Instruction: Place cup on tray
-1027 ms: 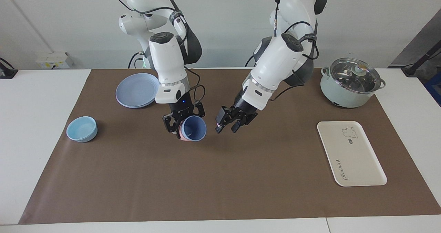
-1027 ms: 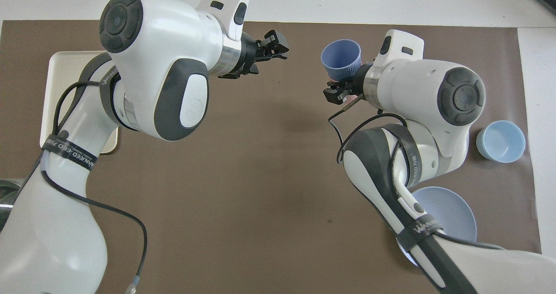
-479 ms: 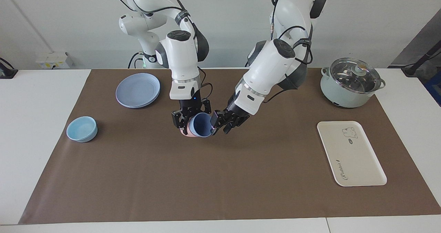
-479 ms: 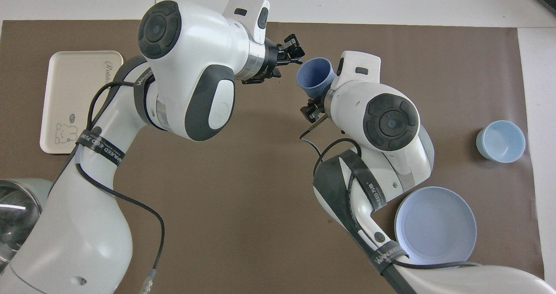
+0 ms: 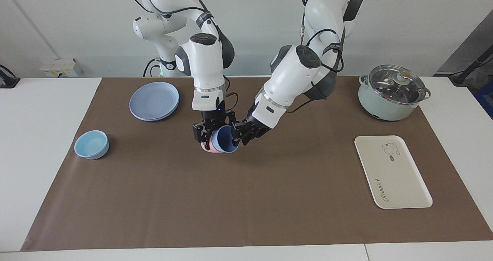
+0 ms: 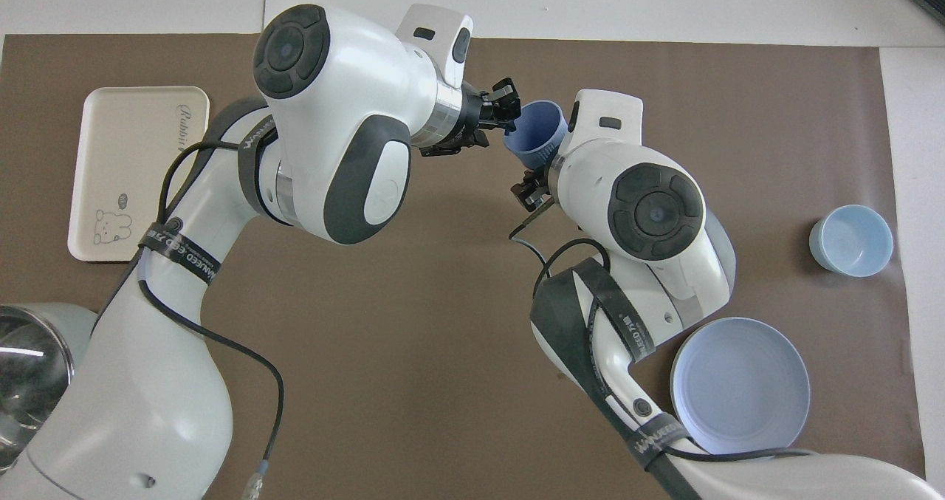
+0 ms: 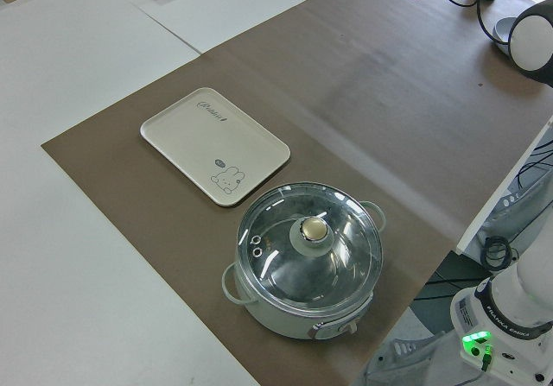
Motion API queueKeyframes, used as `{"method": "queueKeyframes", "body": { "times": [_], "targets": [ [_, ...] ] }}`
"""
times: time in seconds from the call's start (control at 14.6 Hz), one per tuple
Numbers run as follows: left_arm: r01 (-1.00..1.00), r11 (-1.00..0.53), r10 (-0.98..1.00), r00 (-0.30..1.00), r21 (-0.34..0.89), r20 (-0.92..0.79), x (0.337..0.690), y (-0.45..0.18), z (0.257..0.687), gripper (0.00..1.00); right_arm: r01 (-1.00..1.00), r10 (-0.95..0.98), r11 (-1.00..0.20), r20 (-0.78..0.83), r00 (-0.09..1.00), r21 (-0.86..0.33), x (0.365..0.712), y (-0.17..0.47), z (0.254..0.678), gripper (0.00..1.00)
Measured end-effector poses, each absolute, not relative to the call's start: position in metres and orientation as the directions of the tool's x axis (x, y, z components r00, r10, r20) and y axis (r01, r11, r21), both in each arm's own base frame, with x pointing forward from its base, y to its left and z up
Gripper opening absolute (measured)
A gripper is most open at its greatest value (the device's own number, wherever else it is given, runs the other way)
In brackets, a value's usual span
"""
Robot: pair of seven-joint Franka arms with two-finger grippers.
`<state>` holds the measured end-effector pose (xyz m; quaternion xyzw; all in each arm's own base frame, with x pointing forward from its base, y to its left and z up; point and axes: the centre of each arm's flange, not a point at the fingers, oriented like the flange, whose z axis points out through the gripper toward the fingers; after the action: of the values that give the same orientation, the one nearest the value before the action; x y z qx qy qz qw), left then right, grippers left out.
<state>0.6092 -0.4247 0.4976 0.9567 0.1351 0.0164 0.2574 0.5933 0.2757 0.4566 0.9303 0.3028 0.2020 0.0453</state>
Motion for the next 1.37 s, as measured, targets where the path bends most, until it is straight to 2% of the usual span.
{"method": "queueKeyframes", "body": {
  "times": [0.14,0.27,0.41,0.75,0.96,1.16,1.37],
  "targets": [
    [0.247,-0.832,0.262,0.964,0.497,-0.039,0.607,-0.428,0.497,0.29,0.545,0.582,-0.813,0.348,0.735,0.207,0.593,0.276,0.457,0.84],
    [0.248,-0.833,0.263,0.964,0.495,-0.042,0.607,-0.428,0.497,0.1,0.543,0.58,-0.814,0.348,0.737,0.207,0.594,0.274,0.457,0.84],
    [0.25,-0.831,0.265,0.963,0.496,-0.042,0.607,-0.428,0.497,0.07,0.543,0.58,-0.814,0.343,0.739,0.207,0.593,0.274,0.456,0.84],
    [0.252,-0.829,0.269,0.962,0.499,-0.039,0.609,-0.425,0.5,0.07,0.543,0.58,-0.814,0.344,0.738,0.207,0.593,0.275,0.456,0.84],
    [0.274,-0.815,0.298,0.954,0.51,-0.036,0.624,-0.402,0.521,0.07,0.544,0.581,-0.813,0.345,0.737,0.207,0.593,0.275,0.456,0.84],
    [0.32,-0.809,0.366,0.931,0.494,-0.003,0.654,-0.335,0.549,0.07,0.543,0.58,-0.814,0.347,0.737,0.207,0.593,0.275,0.457,0.84],
    [0.315,-0.869,0.388,0.912,0.382,0.13,0.681,-0.256,0.56,0.07,0.542,0.579,-0.814,0.347,0.737,0.207,0.593,0.274,0.458,0.84]
  ]
}}
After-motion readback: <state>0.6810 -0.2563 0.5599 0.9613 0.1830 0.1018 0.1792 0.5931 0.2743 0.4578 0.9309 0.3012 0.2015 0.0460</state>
